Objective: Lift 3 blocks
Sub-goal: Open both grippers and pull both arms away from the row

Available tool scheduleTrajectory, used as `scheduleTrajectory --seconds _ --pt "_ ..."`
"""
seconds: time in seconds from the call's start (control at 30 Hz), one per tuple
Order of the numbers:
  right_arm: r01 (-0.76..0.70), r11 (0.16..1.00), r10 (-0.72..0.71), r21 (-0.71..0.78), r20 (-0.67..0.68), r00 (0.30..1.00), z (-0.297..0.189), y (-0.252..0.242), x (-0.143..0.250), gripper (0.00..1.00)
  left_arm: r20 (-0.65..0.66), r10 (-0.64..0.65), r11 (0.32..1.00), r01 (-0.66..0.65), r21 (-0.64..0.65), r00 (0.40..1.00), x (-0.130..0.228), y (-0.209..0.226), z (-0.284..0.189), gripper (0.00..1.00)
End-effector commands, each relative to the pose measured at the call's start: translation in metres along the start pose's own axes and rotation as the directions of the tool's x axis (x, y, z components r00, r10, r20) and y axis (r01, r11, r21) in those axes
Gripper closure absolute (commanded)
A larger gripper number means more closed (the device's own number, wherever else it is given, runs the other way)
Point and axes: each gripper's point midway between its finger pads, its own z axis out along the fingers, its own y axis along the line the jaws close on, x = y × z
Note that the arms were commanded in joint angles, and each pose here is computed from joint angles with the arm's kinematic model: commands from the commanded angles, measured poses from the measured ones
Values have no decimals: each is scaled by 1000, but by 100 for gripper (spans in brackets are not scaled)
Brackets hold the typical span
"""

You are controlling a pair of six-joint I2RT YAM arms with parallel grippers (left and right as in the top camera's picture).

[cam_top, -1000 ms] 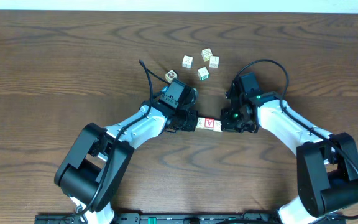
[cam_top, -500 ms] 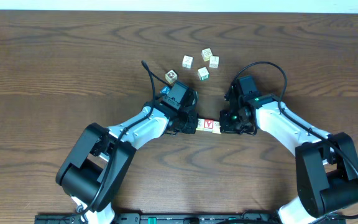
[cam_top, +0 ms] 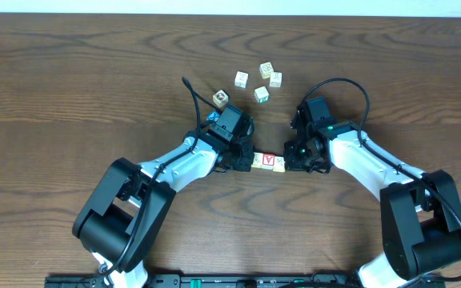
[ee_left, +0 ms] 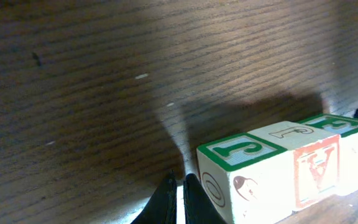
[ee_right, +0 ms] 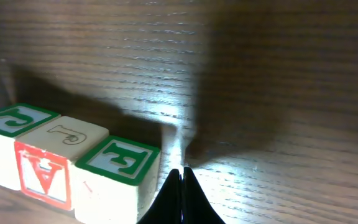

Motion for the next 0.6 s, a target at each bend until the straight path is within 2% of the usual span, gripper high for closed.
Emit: scheduleTrajectory --seconds 0.0,0.13,0.3,0.5,0.57 --pt "8 999 -9 42 21 1000 -2 -7 -4 99 11 10 999 -9 -32 1000 -6 4 2 92" --pt "-20 998 18 51 45 999 -6 -16 -13 99 39 -8 998 10 -56 999 -15 17 -4 92" --pt "-31 998 25 47 125 992 -25 -32 -48 99 138 24 994 -9 -105 990 -47 44 -39 92" --pt "81 993 -103 83 317 943 -79 -44 -120 98 350 65 983 0 -183 935 -93 73 -125 92" --pt "96 985 -146 140 414 899 -108 -51 -153 91 449 83 973 26 -231 890 -106 83 -168 92"
